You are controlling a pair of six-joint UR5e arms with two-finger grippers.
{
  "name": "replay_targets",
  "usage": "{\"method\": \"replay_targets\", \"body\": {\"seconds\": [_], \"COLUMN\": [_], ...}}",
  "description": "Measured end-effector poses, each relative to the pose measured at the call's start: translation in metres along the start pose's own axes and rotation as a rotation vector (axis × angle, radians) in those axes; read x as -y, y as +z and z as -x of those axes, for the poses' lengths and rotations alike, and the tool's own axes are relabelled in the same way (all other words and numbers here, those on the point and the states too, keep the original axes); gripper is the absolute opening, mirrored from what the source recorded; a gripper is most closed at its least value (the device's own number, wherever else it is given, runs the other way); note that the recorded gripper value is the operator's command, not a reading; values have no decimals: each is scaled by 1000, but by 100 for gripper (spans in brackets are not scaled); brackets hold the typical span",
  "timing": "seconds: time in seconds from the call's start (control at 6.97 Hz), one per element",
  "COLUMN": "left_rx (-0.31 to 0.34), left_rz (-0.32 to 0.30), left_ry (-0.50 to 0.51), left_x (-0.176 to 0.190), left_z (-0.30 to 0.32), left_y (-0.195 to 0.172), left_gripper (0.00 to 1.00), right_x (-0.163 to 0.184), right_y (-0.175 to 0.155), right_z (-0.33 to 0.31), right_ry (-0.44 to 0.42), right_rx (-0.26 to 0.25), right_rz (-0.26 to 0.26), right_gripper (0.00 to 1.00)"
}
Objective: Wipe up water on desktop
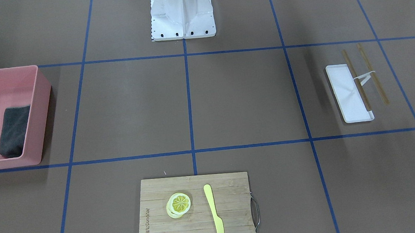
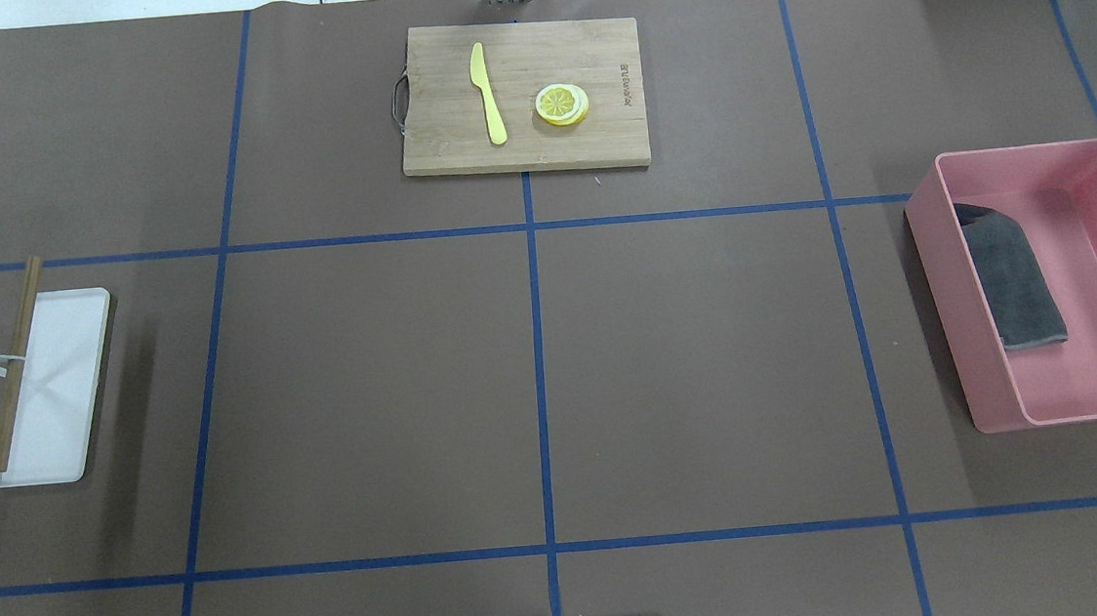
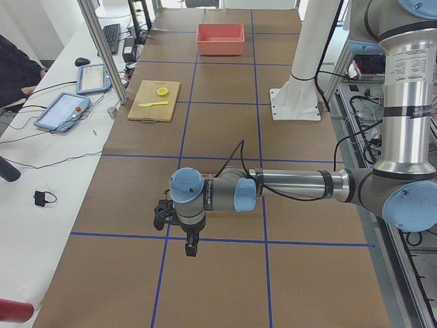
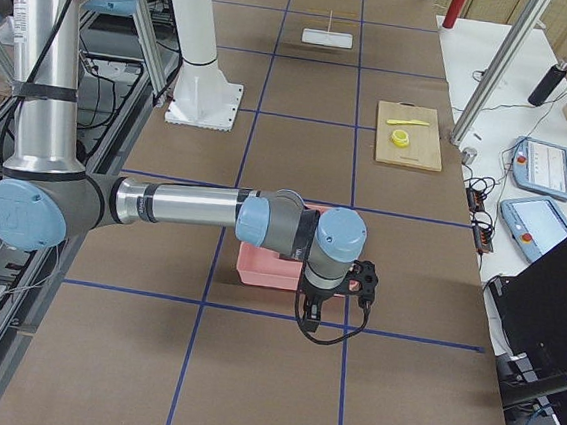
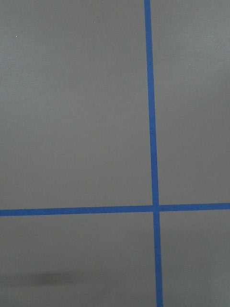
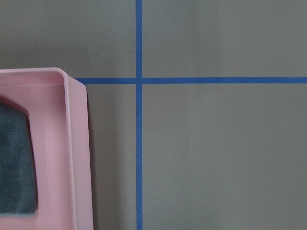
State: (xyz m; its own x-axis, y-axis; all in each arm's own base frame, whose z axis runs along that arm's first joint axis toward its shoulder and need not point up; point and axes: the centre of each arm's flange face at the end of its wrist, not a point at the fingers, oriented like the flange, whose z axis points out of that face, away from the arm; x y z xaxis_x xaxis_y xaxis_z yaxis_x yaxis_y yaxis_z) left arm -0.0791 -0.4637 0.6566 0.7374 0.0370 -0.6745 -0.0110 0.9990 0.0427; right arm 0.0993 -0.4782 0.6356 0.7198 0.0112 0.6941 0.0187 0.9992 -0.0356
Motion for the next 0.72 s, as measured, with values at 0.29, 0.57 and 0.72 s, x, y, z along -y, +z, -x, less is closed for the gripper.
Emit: {"method": "replay_targets", "body": {"seconds": [0.29,0.57,0.72], "left_rx": [-1,-1,-1], "left_rz": [-4,-11,-17], "left_ry": [4,9,15], "left_x": [2,4,5], "left_z": [-2,-5,-6], "left_y": [-2,-5,-7], "left_gripper": [98,98,98], "right_x": [0,0,0], "right_y": [0,0,0], "right_z": [0,0,0], "right_ry": [1,3,3], "right_rx": [0,0,0], "right_rz": [0,0,0], "right_gripper": [100,100,100]}}
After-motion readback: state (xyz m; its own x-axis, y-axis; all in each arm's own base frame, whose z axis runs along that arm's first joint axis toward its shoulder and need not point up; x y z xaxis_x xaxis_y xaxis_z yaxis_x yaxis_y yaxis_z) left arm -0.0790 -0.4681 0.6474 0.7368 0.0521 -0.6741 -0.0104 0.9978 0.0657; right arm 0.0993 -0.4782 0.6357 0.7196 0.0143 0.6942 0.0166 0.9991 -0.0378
